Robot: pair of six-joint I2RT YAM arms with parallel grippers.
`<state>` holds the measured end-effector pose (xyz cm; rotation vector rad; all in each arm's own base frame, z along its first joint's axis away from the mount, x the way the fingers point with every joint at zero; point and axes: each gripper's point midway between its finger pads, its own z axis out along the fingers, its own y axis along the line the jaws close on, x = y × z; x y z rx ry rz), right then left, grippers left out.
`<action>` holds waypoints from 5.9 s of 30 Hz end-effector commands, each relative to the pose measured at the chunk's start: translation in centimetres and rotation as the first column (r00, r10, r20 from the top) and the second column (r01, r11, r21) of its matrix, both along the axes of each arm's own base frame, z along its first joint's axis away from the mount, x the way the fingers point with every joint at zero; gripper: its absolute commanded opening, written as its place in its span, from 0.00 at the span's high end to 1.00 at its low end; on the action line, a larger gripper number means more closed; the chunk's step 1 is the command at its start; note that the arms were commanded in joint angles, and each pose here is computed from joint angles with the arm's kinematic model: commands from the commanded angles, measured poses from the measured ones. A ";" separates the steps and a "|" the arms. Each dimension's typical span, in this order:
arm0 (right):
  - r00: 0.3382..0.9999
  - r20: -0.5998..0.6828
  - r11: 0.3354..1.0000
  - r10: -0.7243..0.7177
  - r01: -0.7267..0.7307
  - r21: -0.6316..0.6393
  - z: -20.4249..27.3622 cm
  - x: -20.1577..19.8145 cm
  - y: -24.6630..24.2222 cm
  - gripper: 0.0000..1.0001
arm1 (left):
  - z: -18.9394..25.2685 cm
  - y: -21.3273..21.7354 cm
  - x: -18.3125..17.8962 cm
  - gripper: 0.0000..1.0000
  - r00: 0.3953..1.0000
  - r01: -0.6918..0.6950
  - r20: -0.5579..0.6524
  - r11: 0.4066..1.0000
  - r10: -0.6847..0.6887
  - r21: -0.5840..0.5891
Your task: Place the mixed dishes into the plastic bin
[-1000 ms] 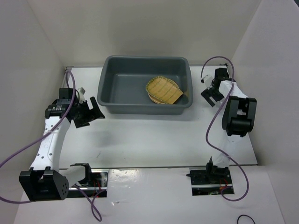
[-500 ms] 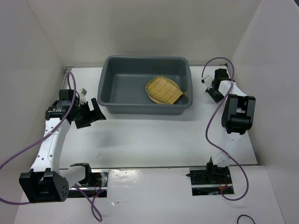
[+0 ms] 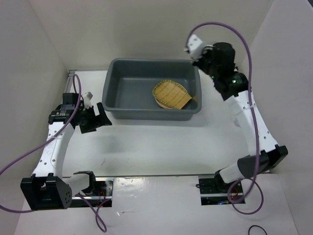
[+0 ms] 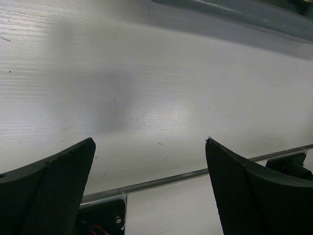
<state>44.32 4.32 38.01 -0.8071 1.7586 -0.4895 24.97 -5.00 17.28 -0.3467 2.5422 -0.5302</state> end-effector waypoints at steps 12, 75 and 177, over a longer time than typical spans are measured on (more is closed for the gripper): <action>0.748 -0.282 0.799 0.601 -0.562 0.214 -8.6 -0.6 30.1 1.00 | -3.5 3.1 3.1 0.00 0.996 -0.043 -0.076 0.997 0.037 -0.067; 0.694 -0.648 0.891 -0.313 0.451 0.053 -15.3 -0.5 -7.1 0.17 | -8.1 6.2 4.9 0.00 0.973 -0.158 -0.163 0.986 0.166 0.059; 0.730 -0.319 0.738 0.605 -0.365 0.567 -5.4 3.7 17.5 1.00 | -10.7 1.7 4.0 0.00 0.958 -0.053 -0.272 0.987 0.093 0.150</action>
